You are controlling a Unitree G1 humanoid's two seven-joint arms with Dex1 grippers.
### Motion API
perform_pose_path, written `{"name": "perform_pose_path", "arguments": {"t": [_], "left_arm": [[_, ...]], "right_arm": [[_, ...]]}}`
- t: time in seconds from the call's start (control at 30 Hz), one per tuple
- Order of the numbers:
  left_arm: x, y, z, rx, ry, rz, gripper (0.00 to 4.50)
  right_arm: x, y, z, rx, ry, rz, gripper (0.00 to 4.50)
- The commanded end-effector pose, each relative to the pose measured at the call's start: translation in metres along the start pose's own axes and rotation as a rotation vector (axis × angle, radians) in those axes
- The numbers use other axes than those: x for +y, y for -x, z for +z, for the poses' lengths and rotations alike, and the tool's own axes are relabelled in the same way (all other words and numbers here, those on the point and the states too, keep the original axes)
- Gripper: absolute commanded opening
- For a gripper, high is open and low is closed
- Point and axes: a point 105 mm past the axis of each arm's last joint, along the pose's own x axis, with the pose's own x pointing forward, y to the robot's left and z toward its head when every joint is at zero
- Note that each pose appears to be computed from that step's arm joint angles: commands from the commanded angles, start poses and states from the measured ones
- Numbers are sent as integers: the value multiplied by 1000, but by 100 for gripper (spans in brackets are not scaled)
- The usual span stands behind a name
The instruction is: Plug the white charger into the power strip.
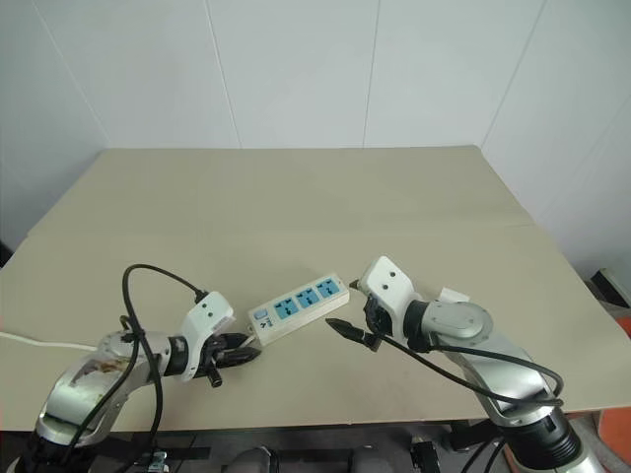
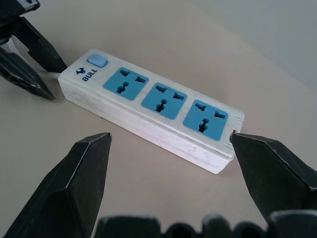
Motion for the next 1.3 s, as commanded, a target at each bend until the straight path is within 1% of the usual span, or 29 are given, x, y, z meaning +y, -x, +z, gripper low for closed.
{"name": "perform_pose_path", "arguments": {"t": [0.03,0.13,0.2,0.23,0.3,0.33,0.4,0.47,0.5,0.6,0.67,0.77,0.83,0.93,1.03,1.3], "left_arm": [[1,23,11,-90,-75,-74,277],[8,46,-3,-63,-122,-120,366],[20,56,-8,-71,-138,-96,433],[25,59,-8,-85,-142,-83,448],[35,62,-5,-168,-177,-34,448],[38,63,-2,-248,-214,-2,448],[38,61,-2,-321,-214,-12,448],[35,59,1,-409,-180,-41,448],[33,57,0,-442,-133,-74,448],[29,50,-1,-488,-30,-157,448],[24,47,-1,-533,-36,-199,448],[28,35,0,-598,-101,-146,448],[34,27,4,-629,-144,-106,448],[34,16,10,-661,-160,-135,448],[41,8,15,-672,-171,-141,448],[36,-11,8,-632,-205,-240,448]], "right_arm": [[-3,8,13,-42,50,-26,450],[-5,10,11,-41,38,-43,450],[-5,10,9,-37,35,-45,450],[-5,10,8,-35,34,-45,450],[-4,10,8,-33,37,-43,450],[-4,10,8,-33,40,-42,450],[-6,10,8,-34,42,-43,450],[-8,11,9,-32,49,-50,450],[-9,11,9,-32,50,-54,450],[-10,13,9,-30,52,-60,450],[-11,14,10,-33,51,-67,450],[-11,15,10,-30,57,-73,450],[-11,16,11,-28,61,-74,450],[-11,17,11,-27,58,-73,450],[-10,16,11,-18,61,-69,450],[-13,21,9,-6,59,-102,450]]}}
